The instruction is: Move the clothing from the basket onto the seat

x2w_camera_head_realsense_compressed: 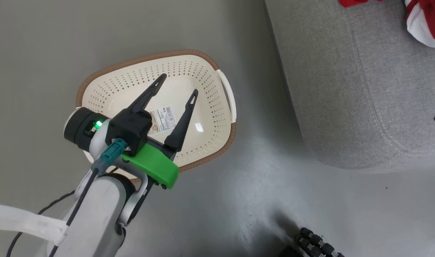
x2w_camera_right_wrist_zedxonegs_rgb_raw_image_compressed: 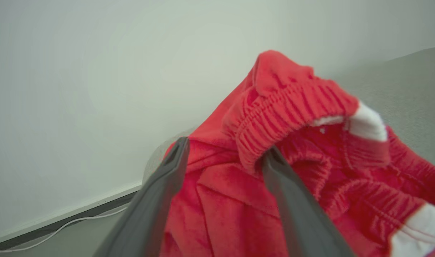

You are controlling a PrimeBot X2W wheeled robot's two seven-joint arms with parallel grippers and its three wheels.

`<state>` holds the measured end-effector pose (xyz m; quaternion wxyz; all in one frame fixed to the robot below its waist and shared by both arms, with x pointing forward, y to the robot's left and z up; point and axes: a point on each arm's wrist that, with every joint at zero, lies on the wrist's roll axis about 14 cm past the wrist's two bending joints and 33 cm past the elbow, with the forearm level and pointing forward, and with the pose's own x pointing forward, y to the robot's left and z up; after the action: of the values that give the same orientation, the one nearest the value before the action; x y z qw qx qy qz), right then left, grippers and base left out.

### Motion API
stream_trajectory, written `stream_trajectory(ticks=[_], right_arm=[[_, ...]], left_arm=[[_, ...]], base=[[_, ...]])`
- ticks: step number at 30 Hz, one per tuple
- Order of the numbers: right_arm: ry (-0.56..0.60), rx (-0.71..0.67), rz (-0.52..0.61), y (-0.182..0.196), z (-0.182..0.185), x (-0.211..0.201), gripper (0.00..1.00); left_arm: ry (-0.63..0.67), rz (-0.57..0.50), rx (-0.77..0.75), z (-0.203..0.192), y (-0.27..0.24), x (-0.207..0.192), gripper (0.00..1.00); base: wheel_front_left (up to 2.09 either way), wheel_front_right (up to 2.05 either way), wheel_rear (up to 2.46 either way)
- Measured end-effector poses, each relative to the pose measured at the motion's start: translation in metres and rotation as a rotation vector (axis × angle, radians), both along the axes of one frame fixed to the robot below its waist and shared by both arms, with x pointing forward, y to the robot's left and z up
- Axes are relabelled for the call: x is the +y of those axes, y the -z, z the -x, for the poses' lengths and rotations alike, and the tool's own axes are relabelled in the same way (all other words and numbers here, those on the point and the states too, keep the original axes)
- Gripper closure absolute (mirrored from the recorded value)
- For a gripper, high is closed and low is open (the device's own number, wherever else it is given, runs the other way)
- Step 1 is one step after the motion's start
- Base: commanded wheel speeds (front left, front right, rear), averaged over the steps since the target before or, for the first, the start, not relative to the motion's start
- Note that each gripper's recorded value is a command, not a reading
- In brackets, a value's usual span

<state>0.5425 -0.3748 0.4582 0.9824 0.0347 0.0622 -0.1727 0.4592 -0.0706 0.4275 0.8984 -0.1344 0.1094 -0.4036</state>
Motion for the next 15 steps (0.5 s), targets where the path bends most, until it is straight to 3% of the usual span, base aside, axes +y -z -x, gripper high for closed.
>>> stream_trajectory(ticks=[6,15], right_arm=[[-0.049,-0.020,0.020,-0.014,0.005,0.010,0.00],[-0.046,-0.022,0.041,-0.025,0.044,0.007,0.00]], left_arm=[[-0.017,0.024,-0.024,-0.002,-0.011,-0.001,0.00],[-0.033,0.054,-0.027,0.009,-0.026,-0.001,0.00]], base=[[0.00,0.00,0.00],[0.00,0.00,0.00]])
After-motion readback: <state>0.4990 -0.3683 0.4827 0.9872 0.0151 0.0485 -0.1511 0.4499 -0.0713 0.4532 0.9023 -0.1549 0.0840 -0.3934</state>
